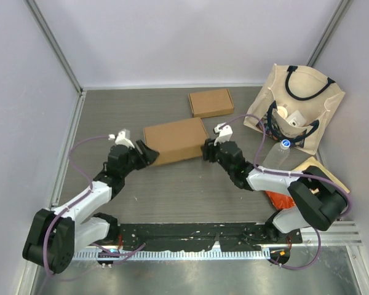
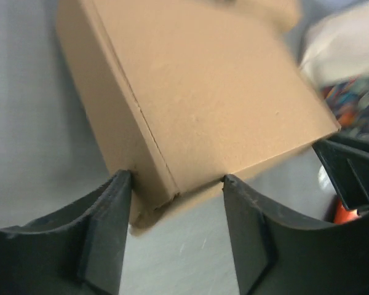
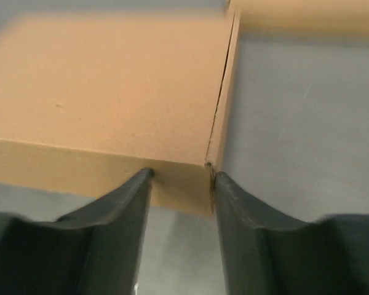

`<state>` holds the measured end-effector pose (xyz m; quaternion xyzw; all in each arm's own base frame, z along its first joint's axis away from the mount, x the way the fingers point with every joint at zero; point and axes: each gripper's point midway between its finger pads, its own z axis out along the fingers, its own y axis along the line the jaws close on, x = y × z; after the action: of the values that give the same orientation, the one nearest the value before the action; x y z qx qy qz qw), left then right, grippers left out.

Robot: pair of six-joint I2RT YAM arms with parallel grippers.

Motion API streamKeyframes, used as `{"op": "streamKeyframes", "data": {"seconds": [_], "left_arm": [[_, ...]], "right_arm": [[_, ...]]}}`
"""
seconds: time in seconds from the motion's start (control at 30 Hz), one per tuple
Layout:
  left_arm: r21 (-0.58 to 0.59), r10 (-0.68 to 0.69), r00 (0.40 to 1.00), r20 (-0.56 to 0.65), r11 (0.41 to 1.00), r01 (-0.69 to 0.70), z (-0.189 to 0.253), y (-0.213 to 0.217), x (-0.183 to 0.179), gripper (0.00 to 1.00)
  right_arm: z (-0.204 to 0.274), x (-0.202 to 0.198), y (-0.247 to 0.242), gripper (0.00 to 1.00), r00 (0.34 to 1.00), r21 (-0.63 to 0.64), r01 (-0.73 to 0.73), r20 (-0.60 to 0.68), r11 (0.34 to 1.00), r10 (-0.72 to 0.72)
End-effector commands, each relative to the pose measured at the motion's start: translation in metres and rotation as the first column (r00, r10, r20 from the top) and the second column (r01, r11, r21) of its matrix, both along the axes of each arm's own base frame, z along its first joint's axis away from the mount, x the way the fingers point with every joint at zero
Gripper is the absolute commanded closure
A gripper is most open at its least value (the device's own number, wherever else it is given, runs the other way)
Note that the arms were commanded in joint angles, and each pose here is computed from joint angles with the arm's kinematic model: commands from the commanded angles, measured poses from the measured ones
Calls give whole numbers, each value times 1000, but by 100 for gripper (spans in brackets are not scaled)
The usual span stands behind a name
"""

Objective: Fold the paper box

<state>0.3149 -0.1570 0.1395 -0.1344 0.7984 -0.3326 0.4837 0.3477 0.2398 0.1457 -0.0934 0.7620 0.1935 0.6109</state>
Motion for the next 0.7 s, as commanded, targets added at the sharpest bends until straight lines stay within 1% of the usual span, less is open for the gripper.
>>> {"op": "streamKeyframes", "data": {"seconds": [0.0,0.03,0.07,0.1,0.13,0.17,0.23,0.27,0.3,0.37,0.4,0.43,0.5,0.53,0.57,0.6,0.63,0.67], "left_arm": [[-84,-292,934,-208,956,280,-20,-46,-76,35],[-65,-263,949,-173,965,256,-1,-38,-78,32],[-25,-241,940,-240,970,242,-8,-28,-90,30],[-9,-217,955,-204,975,220,13,-23,-87,27],[5,-185,961,-205,982,190,19,-16,-88,19],[13,-153,966,-209,987,159,25,-8,-92,15],[-44,-106,968,-228,994,98,36,-2,-84,9],[-88,-139,952,-271,989,119,32,-9,-82,6],[-133,-111,947,-301,988,74,33,-5,-74,4],[-138,-91,920,-380,990,41,15,-4,-62,3],[-157,-91,910,-405,987,29,18,-1,-55,4],[-153,-101,903,-417,987,40,17,0,-52,6],[-148,-100,883,-459,988,35,13,4,-49,6],[-124,-102,886,-452,991,51,11,6,-49,6],[-89,-68,876,-477,996,29,8,13,-51,5],[-21,13,884,-468,999,-26,7,29,-48,5],[32,63,887,-457,998,-54,6,40,-48,2],[84,114,875,-471,993,-84,1,52,-53,1]], "right_arm": [[-71,-97,51,34,870,59,-278,-407,959,277],[-56,-90,55,33,862,65,-265,-432,962,266],[-72,-103,37,33,813,1,-245,-545,969,207],[-61,-106,33,27,808,8,-230,-556,973,196],[-48,-103,33,24,809,19,-219,-556,976,192],[-45,-104,25,23,782,42,-215,-591,976,198],[-28,-98,26,23,763,131,-205,-599,970,242],[-21,-95,30,23,755,178,-221,-591,959,284],[-18,-87,27,23,764,187,-199,-586,962,272],[-16,-74,32,23,763,184,-192,-590,964,264],[-18,-70,33,23,752,180,-192,-604,965,262],[-9,-65,39,23,754,188,-203,-596,961,276],[-18,-69,46,23,715,203,-233,-627,951,309],[-21,-71,45,23,710,192,-244,-633,951,310],[-25,-73,40,23,707,174,-241,-642,955,295],[-27,-74,37,21,713,161,-243,-639,957,289],[-28,-72,31,20,727,141,-229,-633,963,266],[-22,-72,26,20,739,132,-226,-622,965,258]]}}
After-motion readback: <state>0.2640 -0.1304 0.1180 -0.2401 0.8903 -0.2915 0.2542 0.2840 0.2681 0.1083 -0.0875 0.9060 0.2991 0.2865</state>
